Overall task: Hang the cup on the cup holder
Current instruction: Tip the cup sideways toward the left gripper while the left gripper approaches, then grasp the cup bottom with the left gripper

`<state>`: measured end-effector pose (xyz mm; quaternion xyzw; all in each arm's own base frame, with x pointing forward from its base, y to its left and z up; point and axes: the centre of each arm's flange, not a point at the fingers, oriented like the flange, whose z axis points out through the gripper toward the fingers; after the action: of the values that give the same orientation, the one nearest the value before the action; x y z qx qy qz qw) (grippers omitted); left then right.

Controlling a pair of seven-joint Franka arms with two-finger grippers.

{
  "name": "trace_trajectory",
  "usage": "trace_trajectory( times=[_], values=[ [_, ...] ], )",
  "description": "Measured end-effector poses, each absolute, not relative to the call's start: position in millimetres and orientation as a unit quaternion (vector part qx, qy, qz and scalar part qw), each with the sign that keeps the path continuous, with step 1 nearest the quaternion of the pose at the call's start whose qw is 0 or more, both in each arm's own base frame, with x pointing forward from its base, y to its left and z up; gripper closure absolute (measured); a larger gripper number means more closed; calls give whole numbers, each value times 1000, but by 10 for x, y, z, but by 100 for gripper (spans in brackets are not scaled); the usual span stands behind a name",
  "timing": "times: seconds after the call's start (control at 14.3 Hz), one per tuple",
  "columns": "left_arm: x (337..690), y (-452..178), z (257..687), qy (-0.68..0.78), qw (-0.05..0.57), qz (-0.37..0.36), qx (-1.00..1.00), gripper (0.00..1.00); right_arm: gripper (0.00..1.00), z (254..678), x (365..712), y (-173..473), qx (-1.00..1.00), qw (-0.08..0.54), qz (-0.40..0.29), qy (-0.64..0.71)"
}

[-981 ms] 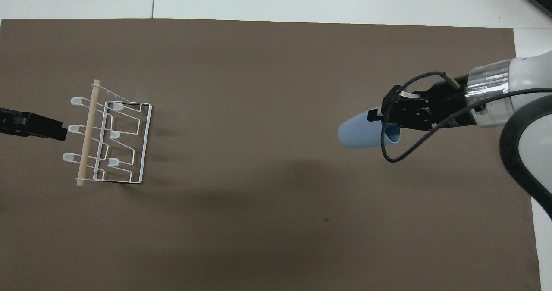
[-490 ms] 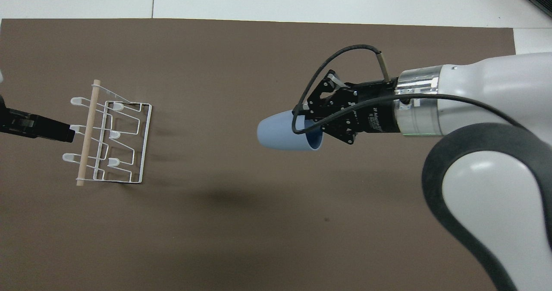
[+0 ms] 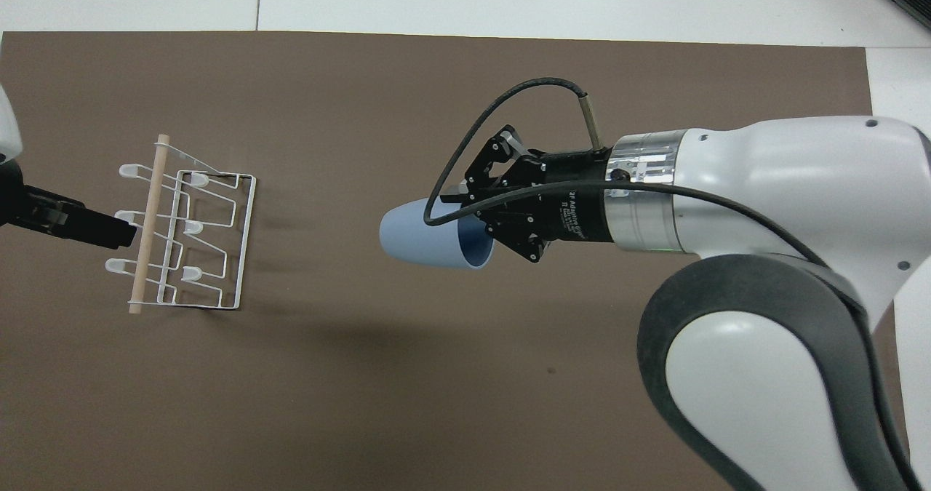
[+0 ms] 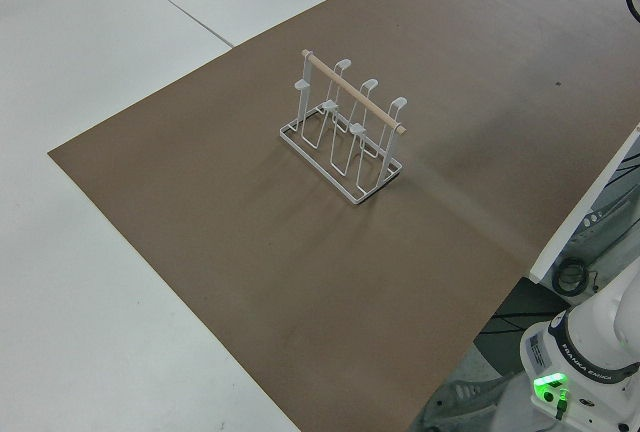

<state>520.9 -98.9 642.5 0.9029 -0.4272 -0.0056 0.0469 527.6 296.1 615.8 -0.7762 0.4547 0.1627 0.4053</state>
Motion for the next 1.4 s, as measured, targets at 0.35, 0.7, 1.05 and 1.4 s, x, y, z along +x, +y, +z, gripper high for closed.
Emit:
trace_trajectory(
  times=[0.35,0.7,1.05,1.4],
  values=[
    [5177,-1281,6456,-595,86,36,799,0,95,6161,5214,3078,-771,401,175,463],
    [4989,-2019,6412,-666,123,89,731,0,95,6187,5193,3166,-763,410,168,471],
    [4816,-2488,6403,-689,119,130,703,0,95,6183,5196,3166,-763,410,168,471],
    [4694,-2756,6223,-693,126,155,692,0,95,6182,5196,3166,-763,410,168,471]
  ],
)
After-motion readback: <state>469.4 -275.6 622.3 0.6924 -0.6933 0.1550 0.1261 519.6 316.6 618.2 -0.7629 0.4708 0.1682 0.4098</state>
